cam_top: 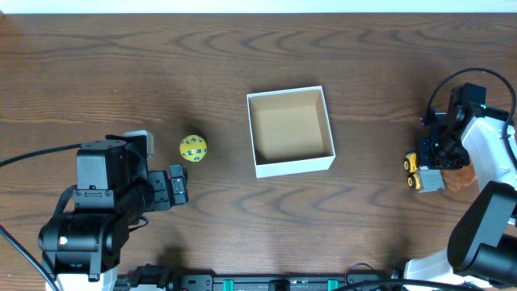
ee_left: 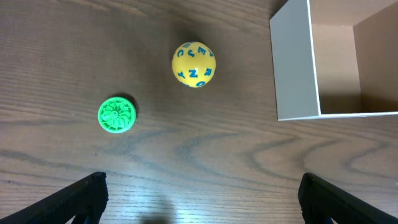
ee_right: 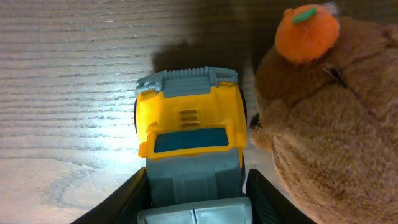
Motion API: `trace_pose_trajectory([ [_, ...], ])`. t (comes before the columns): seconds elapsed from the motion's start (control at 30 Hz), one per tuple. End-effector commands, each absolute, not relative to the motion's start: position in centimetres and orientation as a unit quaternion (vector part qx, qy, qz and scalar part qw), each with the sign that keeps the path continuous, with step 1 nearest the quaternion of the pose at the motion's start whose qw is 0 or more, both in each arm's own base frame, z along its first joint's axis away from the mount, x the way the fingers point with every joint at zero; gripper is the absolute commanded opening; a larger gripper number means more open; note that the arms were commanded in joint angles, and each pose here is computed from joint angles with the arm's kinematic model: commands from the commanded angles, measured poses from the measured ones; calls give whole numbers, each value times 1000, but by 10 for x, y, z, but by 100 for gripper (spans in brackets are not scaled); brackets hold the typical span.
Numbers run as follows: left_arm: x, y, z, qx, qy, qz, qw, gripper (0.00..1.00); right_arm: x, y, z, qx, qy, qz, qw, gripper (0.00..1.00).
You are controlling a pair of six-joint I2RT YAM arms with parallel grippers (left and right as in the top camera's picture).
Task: Pack container
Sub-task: 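Lower the right gripper and grasp the toy truck, then carry the truck into the white box and release it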
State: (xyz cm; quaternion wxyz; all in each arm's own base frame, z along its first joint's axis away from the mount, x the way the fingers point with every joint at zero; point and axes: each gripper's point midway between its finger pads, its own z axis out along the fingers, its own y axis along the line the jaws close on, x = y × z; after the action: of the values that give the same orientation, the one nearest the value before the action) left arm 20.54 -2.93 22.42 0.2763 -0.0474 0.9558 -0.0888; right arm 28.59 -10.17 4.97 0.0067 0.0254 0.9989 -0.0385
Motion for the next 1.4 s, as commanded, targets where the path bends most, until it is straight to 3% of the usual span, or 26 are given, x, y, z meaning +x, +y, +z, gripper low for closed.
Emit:
trace_pose_trajectory([
  [0.0, 206, -28, 229, -54, 954, -89, 282, 98, 290, -102, 53, 56, 998, -40, 16, 1],
  [0.17, 206, -28, 229, -54, 954, -89, 282, 98, 306, -103, 80, 98, 993, -45, 50, 1],
  [0.3, 206, -28, 229, -54, 954, -89, 282, 98, 328, -78, 128, 83, 991, -19, 106, 1],
  [0.57, 206, -28, 229, -54, 954, -89, 282, 98, 346, 24, 238, -5, 969, 29, 246, 1],
  [0.73, 207, -28, 229, -54, 954, -89, 281, 98, 348, 103, 267, -16, 948, 93, 305, 1],
  [0.93, 208, -28, 227, -54, 956, -88, 276, 98, 354, 167, 249, -12, 947, 107, 302, 1],
  [1.37, 211, -29, 221, -55, 960, -87, 262, 98, 375, 184, 113, 15, 986, 7, 169, 2],
])
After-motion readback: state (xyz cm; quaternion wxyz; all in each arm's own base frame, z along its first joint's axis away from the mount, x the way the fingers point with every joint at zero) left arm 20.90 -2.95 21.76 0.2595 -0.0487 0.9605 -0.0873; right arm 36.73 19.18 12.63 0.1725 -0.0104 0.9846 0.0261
